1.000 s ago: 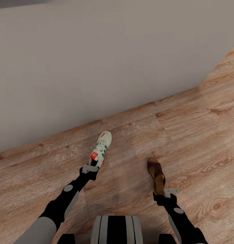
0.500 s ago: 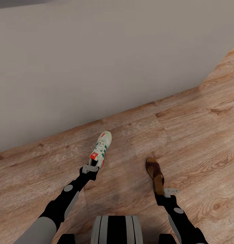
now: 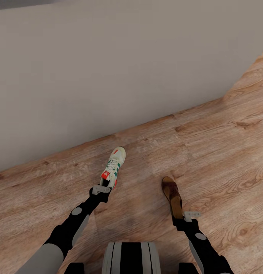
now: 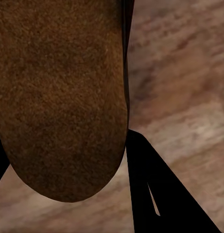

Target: Pick up the two gym shoes and the two sandals from the corridor floor and place them onto the hallstand (shoe rack) in the corridor, making sure they are on the rack and not on the floor. Arrange them so the two gym shoes are next to each other and the two sandals are next to each other.

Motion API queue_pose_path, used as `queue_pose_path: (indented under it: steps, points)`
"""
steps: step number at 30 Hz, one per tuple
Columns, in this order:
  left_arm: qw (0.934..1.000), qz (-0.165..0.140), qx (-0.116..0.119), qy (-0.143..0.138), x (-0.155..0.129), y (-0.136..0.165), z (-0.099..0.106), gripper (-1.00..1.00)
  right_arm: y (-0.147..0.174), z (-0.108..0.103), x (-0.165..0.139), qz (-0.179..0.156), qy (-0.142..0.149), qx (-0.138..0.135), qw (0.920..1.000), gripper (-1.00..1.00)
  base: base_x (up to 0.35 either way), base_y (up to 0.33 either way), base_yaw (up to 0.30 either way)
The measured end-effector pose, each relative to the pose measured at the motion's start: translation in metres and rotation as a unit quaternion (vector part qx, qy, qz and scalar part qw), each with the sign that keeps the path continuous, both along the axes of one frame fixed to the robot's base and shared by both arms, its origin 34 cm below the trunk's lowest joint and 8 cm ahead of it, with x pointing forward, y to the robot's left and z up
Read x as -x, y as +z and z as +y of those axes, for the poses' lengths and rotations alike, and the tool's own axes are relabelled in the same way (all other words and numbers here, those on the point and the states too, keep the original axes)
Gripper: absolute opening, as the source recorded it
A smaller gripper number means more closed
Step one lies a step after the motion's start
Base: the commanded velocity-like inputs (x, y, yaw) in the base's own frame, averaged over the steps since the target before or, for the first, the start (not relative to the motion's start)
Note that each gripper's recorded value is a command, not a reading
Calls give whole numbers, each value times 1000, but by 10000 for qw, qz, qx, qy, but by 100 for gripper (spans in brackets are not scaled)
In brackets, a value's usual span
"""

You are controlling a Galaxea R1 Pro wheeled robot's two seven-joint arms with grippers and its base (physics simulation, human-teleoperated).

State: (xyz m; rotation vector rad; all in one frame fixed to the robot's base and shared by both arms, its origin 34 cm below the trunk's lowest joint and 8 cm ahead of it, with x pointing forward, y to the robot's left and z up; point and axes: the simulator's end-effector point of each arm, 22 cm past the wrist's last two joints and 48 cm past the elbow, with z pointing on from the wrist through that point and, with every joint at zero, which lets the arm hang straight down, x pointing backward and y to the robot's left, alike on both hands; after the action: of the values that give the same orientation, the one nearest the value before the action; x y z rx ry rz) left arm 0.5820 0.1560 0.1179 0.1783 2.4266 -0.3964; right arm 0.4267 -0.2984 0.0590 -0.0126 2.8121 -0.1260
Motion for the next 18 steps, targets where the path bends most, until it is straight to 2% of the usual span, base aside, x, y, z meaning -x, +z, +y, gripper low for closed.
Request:
queue_pose_path:
  steps: [11, 18]
  points:
    - [9999, -118, -4, -3, -9, 13, 1, -100, 9, 1, -11, -130, 2, -29, 9999, -100, 0, 0, 0]
    - [9997, -259, 0, 6, -19, 28, 2, -100, 24, 2, -32, -524, 49, -26, 9986, -100, 0, 0, 0]
